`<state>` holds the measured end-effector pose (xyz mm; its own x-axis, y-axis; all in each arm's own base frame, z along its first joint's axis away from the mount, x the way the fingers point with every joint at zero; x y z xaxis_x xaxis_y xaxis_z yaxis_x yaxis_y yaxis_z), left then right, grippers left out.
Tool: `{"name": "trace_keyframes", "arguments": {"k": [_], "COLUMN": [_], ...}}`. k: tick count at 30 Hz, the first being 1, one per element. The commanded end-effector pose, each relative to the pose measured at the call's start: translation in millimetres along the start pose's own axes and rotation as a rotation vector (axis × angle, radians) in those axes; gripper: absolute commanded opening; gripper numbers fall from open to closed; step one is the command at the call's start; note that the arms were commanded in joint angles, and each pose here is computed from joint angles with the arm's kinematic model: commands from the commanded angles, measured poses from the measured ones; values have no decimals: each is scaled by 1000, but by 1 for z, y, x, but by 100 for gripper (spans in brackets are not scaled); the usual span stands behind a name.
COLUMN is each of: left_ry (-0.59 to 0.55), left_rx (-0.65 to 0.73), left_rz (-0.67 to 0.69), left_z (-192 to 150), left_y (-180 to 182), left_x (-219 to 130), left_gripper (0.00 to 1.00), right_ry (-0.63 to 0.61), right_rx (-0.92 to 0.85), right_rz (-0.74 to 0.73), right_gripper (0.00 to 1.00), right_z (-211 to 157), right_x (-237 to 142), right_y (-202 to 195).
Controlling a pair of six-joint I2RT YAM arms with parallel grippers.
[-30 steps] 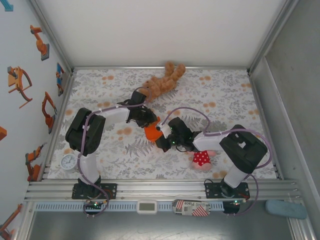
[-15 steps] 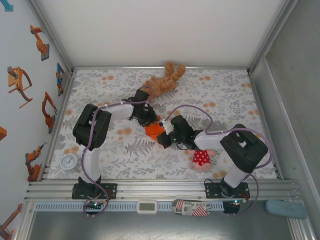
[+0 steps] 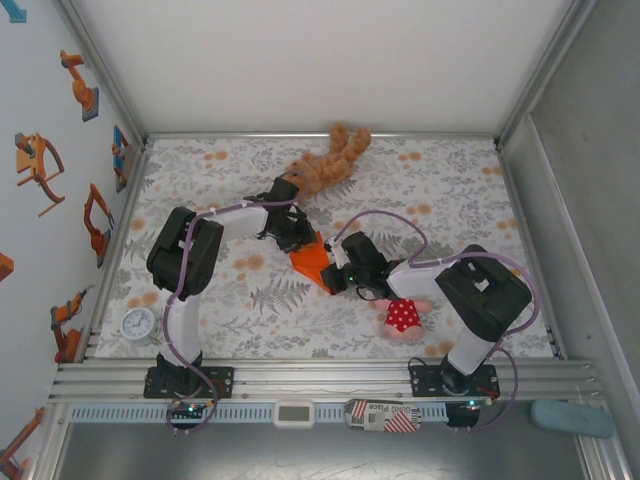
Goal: Fold a paper plane with a square sheet of paper (pick it up from the middle)
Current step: Third fold the triangle at the center of the table.
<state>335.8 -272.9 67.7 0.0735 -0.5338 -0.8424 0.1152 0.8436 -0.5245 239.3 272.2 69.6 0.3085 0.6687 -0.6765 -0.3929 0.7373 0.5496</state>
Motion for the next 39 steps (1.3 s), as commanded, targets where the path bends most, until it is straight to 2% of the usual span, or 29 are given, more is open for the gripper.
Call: {"name": "trace_keyframes", "arguments": {"k": [1, 10, 39], "left_ry": [57, 90, 96], "left_rx": [14, 18, 39], "left_rz": [29, 44, 34], "left_z": [-7, -9, -7], "left_y": [3, 6, 4], "left_x": [6, 12, 12], "left_gripper": [19, 18, 18], "right_ry": [-27, -35, -3], "right_rx": [8, -22, -22], "right_rz": [-37, -54, -61], "right_gripper": [0, 0, 0], "right_z": [11, 19, 21], "right_x": [2, 1, 12], "right_y": [-2, 1, -4]}}
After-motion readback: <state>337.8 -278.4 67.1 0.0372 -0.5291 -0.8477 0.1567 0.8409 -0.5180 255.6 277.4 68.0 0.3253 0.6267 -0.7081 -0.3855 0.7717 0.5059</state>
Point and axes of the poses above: each hand's point on the last joint's axis, 136 mm out from that joint toward the fingers, its own x axis out along the fingers, its own y axis along the line the jaws close on, z = x × y, the point moved 6 cm from there along -x, back along the fingers, and after that the axes turned 15 degrees about x, right-handed, at the moved point
